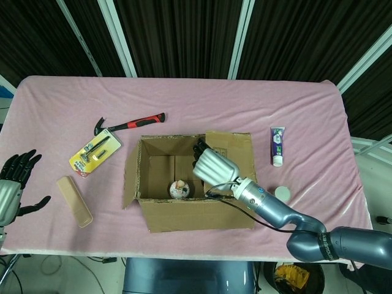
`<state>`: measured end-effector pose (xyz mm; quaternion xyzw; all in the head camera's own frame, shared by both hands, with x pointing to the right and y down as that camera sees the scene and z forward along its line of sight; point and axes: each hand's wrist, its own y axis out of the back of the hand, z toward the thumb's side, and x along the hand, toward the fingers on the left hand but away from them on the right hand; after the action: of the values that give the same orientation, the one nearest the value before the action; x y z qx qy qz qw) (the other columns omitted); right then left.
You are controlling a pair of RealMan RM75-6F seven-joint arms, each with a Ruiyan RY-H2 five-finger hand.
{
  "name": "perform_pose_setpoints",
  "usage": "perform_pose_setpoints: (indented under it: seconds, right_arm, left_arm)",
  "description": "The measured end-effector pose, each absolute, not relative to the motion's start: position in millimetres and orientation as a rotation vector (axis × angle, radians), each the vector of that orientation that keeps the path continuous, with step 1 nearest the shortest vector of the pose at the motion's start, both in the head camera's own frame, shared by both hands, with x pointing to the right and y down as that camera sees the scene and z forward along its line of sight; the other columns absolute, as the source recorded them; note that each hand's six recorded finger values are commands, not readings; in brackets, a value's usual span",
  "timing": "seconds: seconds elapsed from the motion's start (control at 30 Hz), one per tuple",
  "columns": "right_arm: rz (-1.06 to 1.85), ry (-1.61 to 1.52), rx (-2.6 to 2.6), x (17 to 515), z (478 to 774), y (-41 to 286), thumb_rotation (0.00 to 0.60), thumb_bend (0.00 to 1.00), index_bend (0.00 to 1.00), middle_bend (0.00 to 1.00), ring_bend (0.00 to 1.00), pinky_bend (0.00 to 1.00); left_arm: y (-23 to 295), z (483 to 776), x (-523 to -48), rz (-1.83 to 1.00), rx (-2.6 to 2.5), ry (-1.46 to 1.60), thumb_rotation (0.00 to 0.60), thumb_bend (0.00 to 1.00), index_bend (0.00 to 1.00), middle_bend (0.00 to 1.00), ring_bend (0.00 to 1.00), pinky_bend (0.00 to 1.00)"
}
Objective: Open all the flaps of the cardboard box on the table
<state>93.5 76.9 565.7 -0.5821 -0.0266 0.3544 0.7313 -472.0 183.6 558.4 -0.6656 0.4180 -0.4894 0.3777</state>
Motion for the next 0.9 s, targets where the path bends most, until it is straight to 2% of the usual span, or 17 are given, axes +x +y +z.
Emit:
perform_pose_setpoints:
  seconds: [0.1, 0.27, 0.5, 0.67, 0.8, 0.9]
  right_arm:
    - [0.778, -0.06, -1.252, 97.3, 556.1, 76.1, 0.6, 0.99, 0.58, 0.47, 0.25, 0.26]
    - [0.79, -0.067, -1.205, 107.1, 542.5, 72.2, 0.6, 0.87, 0.57, 0.42, 0.22, 0.25]
    - [0.836, -0.064, -1.131, 128.1, 528.9, 65.9, 0.6, 0.66, 0.46, 0.32, 0.17, 0.23]
    - [0.876, -0.068, -1.087, 145.3, 520.9, 61.7, 0.6, 0.58, 0.42, 0.3, 0.15, 0.23]
    - [0.906, -0.072, -1.064, 158.0, 515.6, 59.0, 0.6, 0.46, 0.36, 0.25, 0.14, 0.22]
    - [0.924, -0.074, -1.045, 166.8, 511.2, 58.0, 0.6, 0.44, 0.34, 0.24, 0.14, 0.22]
  left_arm:
    - [184.0, 558.1, -471.6, -1.248, -1.7, 1.066, 0.6, 0.17, 0.0, 0.0, 0.0, 0.0]
    - [184.3, 557.8, -470.9, -1.244, -1.697, 1.06, 0.6, 0.17, 0.0, 0.0, 0.0, 0.0]
    - [184.6, 557.8, -470.8, -1.247, -1.689, 1.053, 0.6, 0.17, 0.0, 0.0, 0.0, 0.0]
    - [185.2, 558.3, -470.4, -1.25, -1.683, 1.045, 0.6, 0.17, 0.0, 0.0, 0.0, 0.0]
    - [186.0, 558.6, -469.9, -1.253, -1.68, 1.039, 0.6, 0.17, 0.0, 0.0, 0.0, 0.0]
    - [186.5, 558.8, -469.5, -1.256, -1.677, 1.034, 0.6, 0.17, 0.0, 0.0, 0.0, 0.0]
